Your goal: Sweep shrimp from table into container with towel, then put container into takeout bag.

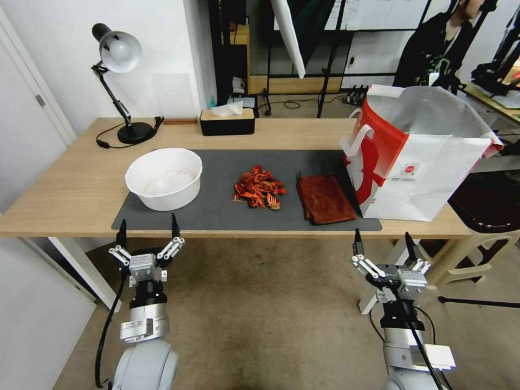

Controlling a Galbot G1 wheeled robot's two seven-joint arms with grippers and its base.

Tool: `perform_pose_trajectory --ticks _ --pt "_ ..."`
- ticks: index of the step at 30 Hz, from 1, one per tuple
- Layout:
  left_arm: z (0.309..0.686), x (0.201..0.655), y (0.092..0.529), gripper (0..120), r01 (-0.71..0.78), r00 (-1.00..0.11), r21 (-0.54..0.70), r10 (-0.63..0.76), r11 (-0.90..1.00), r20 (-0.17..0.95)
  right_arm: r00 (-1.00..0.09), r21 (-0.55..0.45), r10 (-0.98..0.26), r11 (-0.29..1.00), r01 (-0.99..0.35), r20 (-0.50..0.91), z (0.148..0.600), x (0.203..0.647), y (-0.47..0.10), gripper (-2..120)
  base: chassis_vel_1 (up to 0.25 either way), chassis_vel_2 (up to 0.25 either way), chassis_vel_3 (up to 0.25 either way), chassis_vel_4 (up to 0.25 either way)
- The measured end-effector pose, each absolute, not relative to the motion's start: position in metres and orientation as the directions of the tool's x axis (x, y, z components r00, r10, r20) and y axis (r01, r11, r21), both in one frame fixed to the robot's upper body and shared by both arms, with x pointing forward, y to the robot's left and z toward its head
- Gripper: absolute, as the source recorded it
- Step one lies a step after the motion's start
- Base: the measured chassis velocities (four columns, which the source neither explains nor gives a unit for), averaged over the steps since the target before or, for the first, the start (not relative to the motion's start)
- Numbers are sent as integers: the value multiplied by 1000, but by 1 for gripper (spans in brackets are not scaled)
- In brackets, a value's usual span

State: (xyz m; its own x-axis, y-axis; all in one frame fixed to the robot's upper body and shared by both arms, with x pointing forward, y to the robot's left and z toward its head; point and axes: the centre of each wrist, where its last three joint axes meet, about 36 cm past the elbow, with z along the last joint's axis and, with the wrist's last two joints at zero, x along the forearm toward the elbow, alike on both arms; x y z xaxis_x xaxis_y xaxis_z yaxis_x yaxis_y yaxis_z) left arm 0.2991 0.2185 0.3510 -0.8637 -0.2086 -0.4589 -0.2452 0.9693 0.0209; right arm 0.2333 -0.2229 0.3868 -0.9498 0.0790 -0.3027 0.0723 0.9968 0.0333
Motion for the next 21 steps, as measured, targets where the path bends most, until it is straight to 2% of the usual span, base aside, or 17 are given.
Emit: perform_pose_trajectory --ticks 5,13,21 --pt "349 300 219 100 -249 -858 17 -212 968 -468 -948 44 88 996 78 -306 389 232 -222 100 0 0 0 0" --pt "341 271 246 100 -194 -880 135 -111 972 -461 -949 51 94 995 82 -300 392 230 -222 100 0 0 0 0" --pt "348 273 254 100 -176 -886 157 -87 972 -456 -951 61 103 994 89 -291 393 228 -224 100 0 0 0 0"
